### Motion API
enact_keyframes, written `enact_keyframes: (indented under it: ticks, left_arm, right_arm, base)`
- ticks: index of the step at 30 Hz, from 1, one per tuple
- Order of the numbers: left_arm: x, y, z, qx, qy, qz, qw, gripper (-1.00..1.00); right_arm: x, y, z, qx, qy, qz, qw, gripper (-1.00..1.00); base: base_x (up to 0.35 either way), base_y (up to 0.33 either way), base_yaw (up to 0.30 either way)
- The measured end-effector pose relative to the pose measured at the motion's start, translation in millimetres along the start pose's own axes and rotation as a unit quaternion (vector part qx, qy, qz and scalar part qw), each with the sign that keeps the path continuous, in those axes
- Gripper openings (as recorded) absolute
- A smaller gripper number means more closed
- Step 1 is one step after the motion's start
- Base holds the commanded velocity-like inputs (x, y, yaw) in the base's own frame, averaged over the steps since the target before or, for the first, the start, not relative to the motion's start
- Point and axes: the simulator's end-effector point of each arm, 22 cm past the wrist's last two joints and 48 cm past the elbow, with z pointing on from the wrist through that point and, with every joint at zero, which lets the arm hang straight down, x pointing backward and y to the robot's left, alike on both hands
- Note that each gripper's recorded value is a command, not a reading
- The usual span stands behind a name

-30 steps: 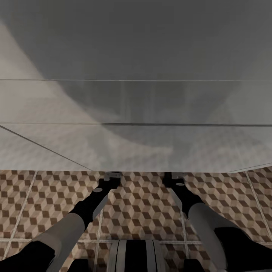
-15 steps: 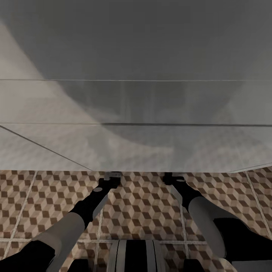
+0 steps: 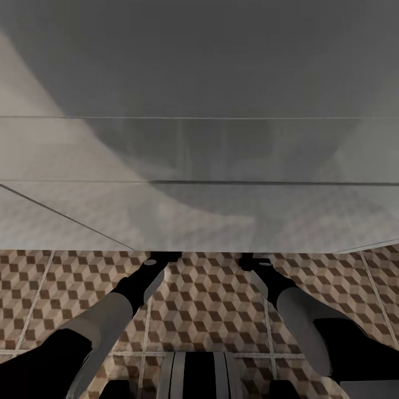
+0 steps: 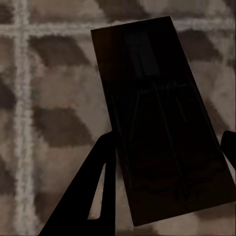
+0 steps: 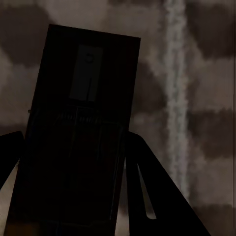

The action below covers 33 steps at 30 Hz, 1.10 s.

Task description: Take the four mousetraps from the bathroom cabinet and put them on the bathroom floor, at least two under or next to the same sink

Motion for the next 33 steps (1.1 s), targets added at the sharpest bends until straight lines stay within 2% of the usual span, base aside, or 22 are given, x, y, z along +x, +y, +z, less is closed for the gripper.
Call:
enact_keyframes:
  ticks: [7, 33]
  left_arm:
    - [-16, -6, 2.7, 0.003, -0.007, 0.001, 1.0, -1.0]
    - [23, 8, 4.2, -0.012, 0.025, 0.006, 0.9996, -1.0]
  right_arm:
    - [-9, -3, 0.5, 0.002, -0.005, 0.005, 1.0, -1.0]
    - [-21, 2, -0.3, -0.003, -0.011, 0.015, 0.9998, -1.0]
  base:
    - [0.0, 0.0, 0.0]
    - [0.0, 0.0, 0.0]
